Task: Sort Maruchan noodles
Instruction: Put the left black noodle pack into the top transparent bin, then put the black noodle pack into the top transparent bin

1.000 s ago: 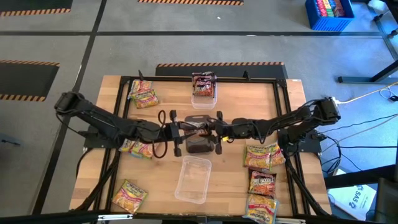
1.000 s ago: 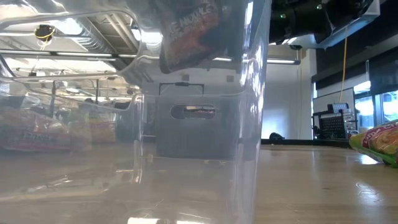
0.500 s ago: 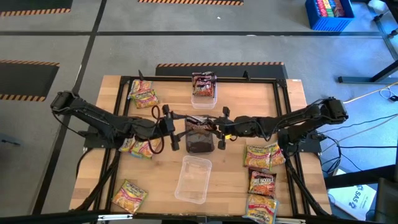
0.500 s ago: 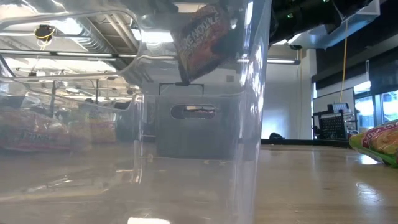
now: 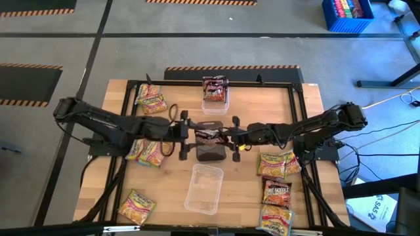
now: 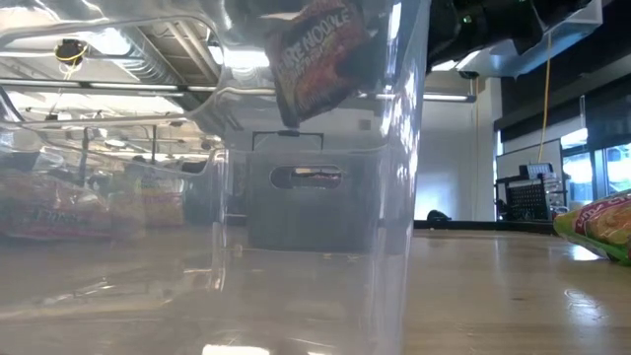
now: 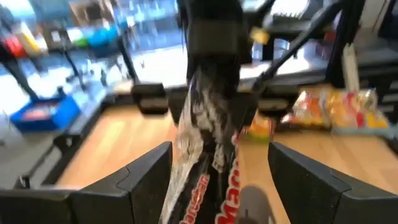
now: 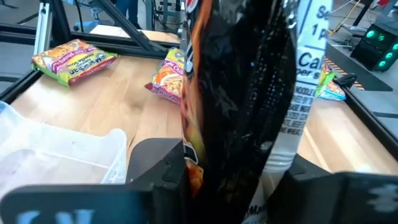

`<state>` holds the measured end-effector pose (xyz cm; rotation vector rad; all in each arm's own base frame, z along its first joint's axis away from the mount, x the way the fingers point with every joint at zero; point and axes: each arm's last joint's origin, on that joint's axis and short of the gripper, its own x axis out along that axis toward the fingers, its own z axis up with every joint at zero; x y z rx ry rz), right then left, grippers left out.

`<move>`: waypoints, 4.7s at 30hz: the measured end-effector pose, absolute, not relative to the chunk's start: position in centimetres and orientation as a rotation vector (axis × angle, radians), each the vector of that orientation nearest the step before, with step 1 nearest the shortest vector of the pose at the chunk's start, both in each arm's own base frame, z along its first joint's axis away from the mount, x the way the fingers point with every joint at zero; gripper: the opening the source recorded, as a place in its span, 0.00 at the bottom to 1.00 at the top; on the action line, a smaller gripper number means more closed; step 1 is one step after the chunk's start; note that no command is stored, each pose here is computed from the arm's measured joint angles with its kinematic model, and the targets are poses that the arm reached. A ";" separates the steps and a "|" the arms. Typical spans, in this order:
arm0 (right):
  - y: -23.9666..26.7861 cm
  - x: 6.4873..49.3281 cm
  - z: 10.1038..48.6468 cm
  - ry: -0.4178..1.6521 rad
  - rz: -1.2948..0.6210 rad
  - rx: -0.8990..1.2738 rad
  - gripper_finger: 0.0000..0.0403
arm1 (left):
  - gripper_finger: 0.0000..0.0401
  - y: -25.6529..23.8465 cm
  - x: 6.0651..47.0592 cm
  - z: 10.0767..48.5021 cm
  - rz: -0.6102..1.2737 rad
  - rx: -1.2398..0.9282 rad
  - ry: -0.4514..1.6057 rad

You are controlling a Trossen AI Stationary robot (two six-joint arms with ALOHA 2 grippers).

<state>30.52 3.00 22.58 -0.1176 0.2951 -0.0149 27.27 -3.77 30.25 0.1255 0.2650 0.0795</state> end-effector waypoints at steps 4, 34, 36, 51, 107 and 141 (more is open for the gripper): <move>3.0 30.6 22.7 0.285 -0.015 -0.118 0.28 | 0.65 -3.0 28.7 30.3 0.065 0.094 0.395; 2.9 30.6 22.8 0.268 -0.065 -0.074 0.47 | 0.25 -1.8 34.3 31.2 0.096 0.107 0.803; 2.9 30.4 22.9 0.284 -0.065 -0.088 0.54 | 0.25 -1.8 34.3 31.1 0.104 0.122 0.807; 1.7 24.3 24.7 0.600 -0.246 -0.151 0.66 | 0.25 5.6 33.7 32.0 0.276 0.298 0.805; 0.6 23.3 23.0 0.807 -0.359 -0.263 0.66 | 0.25 19.4 36.6 22.0 0.217 0.196 1.029; 0.6 23.5 23.2 0.778 -0.360 -0.255 0.66 | 0.45 16.9 36.6 23.8 0.348 0.397 1.006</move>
